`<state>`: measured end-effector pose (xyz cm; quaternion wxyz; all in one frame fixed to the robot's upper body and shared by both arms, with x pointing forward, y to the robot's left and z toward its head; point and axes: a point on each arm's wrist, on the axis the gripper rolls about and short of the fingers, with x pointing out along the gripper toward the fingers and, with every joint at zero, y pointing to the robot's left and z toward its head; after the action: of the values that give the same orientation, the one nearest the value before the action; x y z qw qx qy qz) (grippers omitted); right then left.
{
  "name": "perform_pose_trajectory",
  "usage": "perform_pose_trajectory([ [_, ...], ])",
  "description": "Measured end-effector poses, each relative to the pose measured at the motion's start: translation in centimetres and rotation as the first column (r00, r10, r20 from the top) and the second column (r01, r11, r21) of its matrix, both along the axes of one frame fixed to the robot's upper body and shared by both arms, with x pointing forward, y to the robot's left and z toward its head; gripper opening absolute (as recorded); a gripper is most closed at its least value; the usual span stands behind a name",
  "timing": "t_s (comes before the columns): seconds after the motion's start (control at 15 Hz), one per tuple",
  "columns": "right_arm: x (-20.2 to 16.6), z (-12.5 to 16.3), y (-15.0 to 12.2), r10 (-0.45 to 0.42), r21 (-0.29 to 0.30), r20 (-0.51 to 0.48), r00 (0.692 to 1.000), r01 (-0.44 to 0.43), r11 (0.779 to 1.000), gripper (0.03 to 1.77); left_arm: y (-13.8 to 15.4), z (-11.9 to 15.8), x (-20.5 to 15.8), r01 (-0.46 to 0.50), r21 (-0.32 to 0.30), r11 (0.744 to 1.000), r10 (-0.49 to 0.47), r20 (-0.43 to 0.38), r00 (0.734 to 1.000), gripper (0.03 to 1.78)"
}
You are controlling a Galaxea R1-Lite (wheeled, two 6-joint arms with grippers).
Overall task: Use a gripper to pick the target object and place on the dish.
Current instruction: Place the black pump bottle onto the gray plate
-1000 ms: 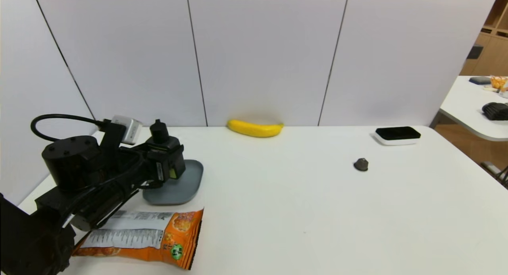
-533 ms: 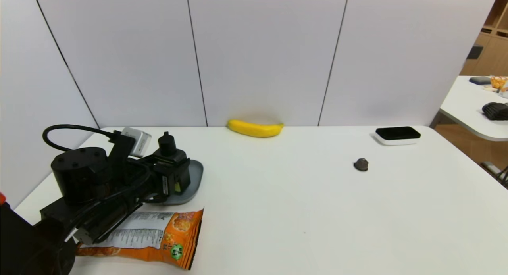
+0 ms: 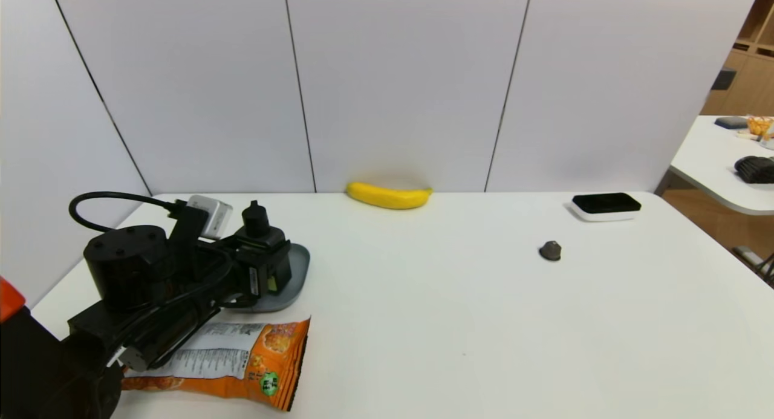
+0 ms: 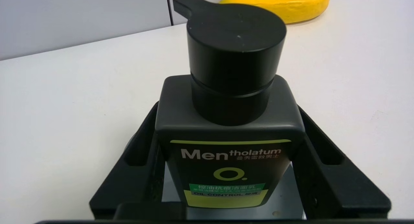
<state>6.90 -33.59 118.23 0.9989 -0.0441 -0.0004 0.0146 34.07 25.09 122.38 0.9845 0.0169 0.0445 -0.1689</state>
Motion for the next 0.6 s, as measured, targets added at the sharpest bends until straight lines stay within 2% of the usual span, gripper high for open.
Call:
perform_pose_trajectory([
  [0.33, 0.00, 0.00, 0.00, 0.001, 0.000, 0.000, 1.000, -0.001, 1.000, 1.71, 0.01, -0.30, 0.06, 0.000, 0.001, 1.000, 0.000, -0.010, 1.000, 1.37],
  [0.6, 0.00, 0.00, 0.00, 0.000, 0.000, 0.000, 1.000, 0.000, 1.000, 1.71, 0.31, 0.45, -0.89, 0.000, -0.003, 1.000, 0.000, 0.007, 1.000, 1.50],
])
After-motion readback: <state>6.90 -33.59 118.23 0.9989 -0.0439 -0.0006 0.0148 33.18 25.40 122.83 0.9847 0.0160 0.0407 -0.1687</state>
